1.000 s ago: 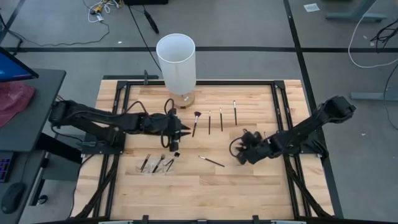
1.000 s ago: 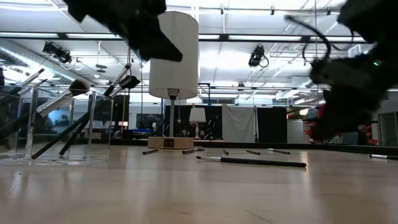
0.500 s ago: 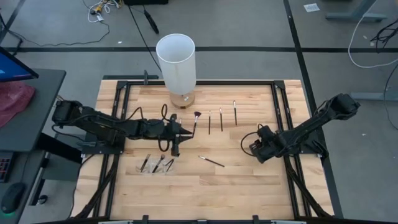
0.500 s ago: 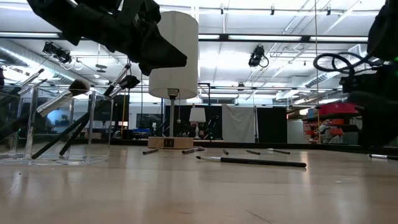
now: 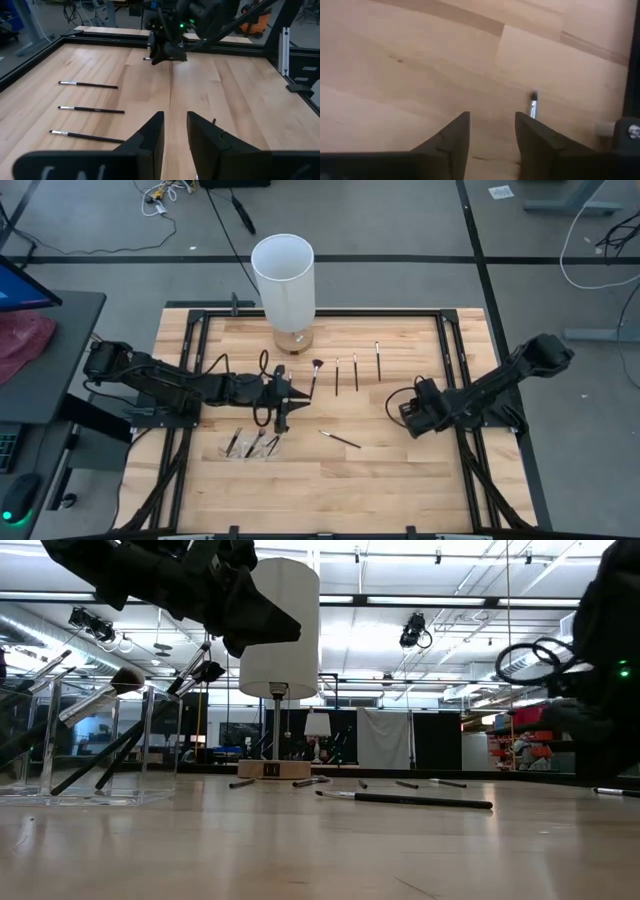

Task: Put items in baskets/containers
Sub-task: Put the foundation brush in the transparent organizer

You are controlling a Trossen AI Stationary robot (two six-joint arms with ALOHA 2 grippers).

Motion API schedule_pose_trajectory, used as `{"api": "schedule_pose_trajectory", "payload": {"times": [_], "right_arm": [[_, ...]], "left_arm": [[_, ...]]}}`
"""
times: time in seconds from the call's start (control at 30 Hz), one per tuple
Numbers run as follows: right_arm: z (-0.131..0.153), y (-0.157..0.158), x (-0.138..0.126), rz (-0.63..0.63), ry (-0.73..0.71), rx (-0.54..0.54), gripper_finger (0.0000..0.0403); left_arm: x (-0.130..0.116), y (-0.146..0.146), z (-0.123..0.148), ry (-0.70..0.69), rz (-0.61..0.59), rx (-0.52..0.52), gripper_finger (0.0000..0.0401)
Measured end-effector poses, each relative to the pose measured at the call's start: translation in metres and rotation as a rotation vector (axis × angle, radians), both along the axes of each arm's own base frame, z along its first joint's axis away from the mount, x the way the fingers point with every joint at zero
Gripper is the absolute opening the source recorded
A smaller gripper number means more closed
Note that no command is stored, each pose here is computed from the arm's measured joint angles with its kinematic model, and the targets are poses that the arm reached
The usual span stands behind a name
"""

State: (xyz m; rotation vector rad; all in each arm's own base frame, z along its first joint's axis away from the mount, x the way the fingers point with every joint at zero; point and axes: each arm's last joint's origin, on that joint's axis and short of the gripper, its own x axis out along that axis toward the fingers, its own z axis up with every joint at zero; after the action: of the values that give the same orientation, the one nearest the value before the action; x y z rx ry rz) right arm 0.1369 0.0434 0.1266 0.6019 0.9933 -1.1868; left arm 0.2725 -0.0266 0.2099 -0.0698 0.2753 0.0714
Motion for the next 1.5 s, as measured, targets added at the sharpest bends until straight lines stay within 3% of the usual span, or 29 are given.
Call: {"api": "schedule_pose_trajectory", "payload": {"times": [0.27, 0.43, 0.7, 0.93, 1.07, 1.3, 1.5], "right_arm": [[0.004, -0.010, 0.008, 0.058, 0.125, 0.182, 0.0199], [0.004, -0.015, 0.010, 0.029, 0.129, 0.205, 0.0204], [0.004, -0.018, 0.009, -0.018, 0.114, 0.171, 0.0181], [0.022, -0.022, 0.022, 0.095, 0.170, 0.226, 0.0151], [0.023, -0.028, 0.021, 0.102, 0.219, 0.285, 0.0132], [0.016, -0.034, 0.023, 0.067, 0.261, 0.293, 0.0101], [0.004, -0.037, 0.025, 0.031, 0.336, 0.290, 0.0117]], "left_arm": [[0.000, 0.000, 0.000, 0.000, -0.002, 0.006, 0.0085], [0.000, 0.000, 0.000, 0.001, -0.006, 0.018, 0.0085], [0.000, 0.000, 0.000, 0.001, -0.009, 0.028, 0.0085], [0.000, 0.000, 0.000, 0.001, -0.009, 0.028, 0.0085], [0.000, 0.000, 0.000, 0.000, -0.009, 0.027, 0.0085], [0.000, 0.000, 0.000, 0.001, -0.008, 0.027, 0.0085], [0.000, 0.000, 0.000, 0.001, -0.009, 0.027, 0.0085]]}}
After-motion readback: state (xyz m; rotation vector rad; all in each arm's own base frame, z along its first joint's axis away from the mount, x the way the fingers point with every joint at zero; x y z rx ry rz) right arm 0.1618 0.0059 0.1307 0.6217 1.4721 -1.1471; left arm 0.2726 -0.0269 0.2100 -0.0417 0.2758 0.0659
